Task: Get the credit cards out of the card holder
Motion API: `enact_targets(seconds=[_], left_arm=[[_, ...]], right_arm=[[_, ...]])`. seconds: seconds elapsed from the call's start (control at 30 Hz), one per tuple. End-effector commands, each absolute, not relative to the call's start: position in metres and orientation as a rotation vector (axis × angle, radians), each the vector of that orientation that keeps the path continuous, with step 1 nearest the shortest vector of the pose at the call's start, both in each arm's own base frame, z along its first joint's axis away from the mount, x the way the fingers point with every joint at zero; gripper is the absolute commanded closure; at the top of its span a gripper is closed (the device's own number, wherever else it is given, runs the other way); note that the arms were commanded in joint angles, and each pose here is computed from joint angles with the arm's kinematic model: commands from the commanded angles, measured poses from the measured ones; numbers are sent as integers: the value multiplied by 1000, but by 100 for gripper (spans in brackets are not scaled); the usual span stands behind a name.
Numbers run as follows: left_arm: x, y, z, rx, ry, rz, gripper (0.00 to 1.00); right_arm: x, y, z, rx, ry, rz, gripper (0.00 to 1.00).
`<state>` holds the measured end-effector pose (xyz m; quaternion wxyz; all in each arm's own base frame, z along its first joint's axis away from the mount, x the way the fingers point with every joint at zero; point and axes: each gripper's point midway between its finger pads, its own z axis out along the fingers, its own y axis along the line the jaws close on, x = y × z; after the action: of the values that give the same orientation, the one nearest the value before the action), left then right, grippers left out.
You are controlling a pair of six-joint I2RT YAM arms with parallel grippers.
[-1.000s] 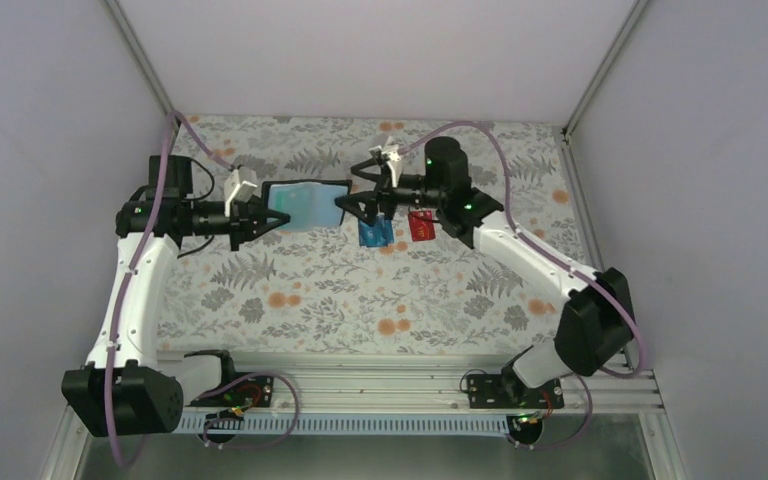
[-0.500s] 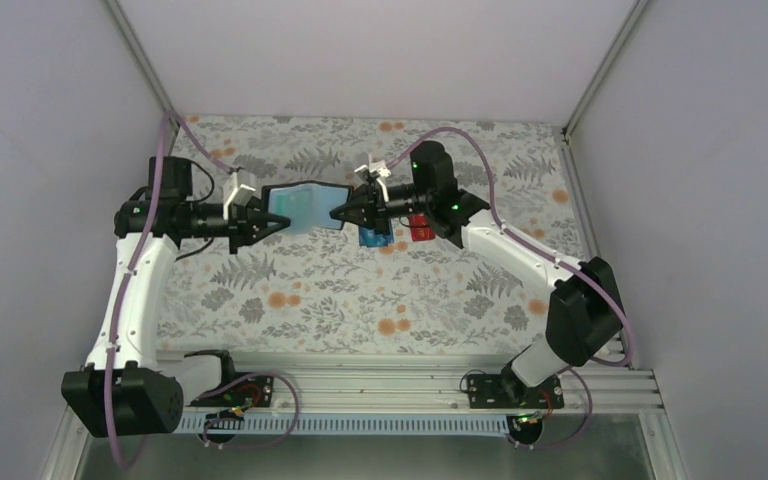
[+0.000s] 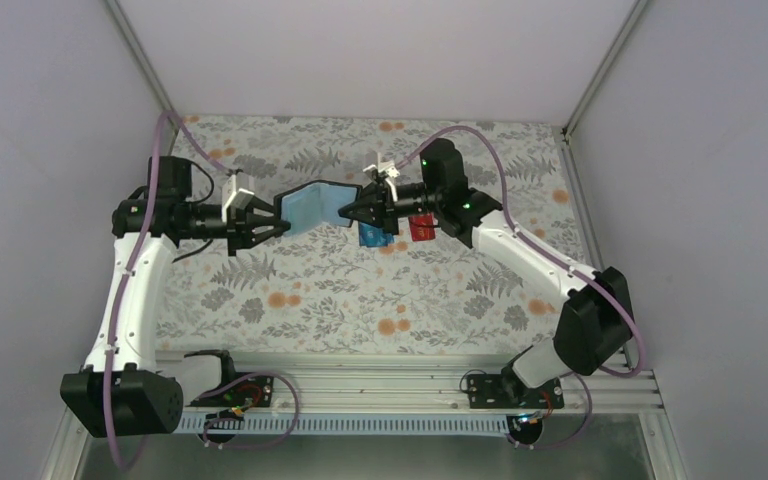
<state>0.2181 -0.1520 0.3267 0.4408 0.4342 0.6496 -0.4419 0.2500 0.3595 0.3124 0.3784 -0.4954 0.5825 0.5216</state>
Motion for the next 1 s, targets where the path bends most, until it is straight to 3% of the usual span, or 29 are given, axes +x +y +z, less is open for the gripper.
enact_targets(seconds=[0.0, 0.3, 0.5, 0.8, 0.97], left_arm=[[210, -155, 344, 1132, 1505, -1071, 80], [237, -148, 327, 1044, 1643, -1012, 95], [243, -146, 323, 1018, 1671, -1000, 98], [235, -150, 323, 1027, 1630, -1078, 75], [231, -152, 324, 1040, 1611, -1088, 70]], right_arm=[[242, 355, 336, -1309, 1399, 1317, 96], [226, 356, 339, -1379, 1349, 1400, 96], [224, 363, 339, -1390, 1356, 1398, 96], [234, 380, 340, -1335, 1404, 1380, 96], [241, 385, 337, -1314, 1433, 1384, 96]])
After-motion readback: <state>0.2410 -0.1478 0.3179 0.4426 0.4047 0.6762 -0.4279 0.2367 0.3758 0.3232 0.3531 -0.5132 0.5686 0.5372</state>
